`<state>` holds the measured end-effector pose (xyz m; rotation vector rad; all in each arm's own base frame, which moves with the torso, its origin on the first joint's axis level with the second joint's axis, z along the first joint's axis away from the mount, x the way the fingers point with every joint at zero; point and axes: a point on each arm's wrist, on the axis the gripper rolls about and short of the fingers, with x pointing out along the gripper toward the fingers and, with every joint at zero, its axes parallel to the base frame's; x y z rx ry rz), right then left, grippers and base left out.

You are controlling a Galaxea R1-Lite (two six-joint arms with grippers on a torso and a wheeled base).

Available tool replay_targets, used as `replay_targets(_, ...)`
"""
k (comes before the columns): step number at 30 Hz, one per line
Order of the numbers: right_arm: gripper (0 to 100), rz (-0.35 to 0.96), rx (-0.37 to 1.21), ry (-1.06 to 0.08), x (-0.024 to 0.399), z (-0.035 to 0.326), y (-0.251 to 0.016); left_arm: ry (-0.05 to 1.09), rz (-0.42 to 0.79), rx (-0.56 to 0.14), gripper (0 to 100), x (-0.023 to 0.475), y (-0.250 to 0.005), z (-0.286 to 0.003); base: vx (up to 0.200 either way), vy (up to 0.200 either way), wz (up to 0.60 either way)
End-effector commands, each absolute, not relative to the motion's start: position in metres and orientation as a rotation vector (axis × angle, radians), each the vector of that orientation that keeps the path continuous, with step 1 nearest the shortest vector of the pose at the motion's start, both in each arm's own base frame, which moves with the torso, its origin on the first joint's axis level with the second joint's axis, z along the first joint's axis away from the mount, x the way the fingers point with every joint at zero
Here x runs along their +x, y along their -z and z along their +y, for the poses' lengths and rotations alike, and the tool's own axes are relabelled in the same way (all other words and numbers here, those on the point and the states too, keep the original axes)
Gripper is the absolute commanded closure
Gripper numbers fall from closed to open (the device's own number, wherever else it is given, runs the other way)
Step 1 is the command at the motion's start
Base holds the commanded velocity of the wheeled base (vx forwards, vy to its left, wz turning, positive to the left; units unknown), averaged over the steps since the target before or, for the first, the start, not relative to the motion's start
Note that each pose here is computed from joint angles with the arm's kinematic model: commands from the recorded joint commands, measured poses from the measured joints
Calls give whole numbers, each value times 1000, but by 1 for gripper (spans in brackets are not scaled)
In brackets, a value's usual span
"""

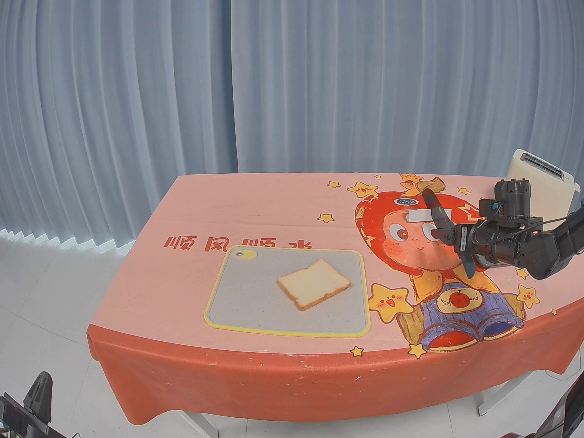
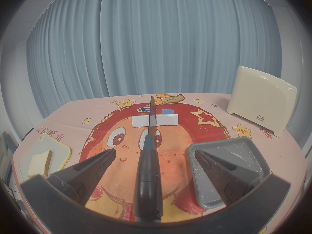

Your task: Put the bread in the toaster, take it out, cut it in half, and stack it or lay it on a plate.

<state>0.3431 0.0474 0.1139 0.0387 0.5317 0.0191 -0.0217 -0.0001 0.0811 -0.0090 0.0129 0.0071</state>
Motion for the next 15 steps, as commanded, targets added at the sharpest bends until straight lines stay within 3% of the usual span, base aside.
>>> replay_targets(1,0,533,36,-39,343,50,-114,-8,32,-9,100,-20,-76,0,0,0,0)
replay_targets(15,0,541,36,-42,343,50,-111,-8,32,-9,100,-20,-76,0,0,0,0)
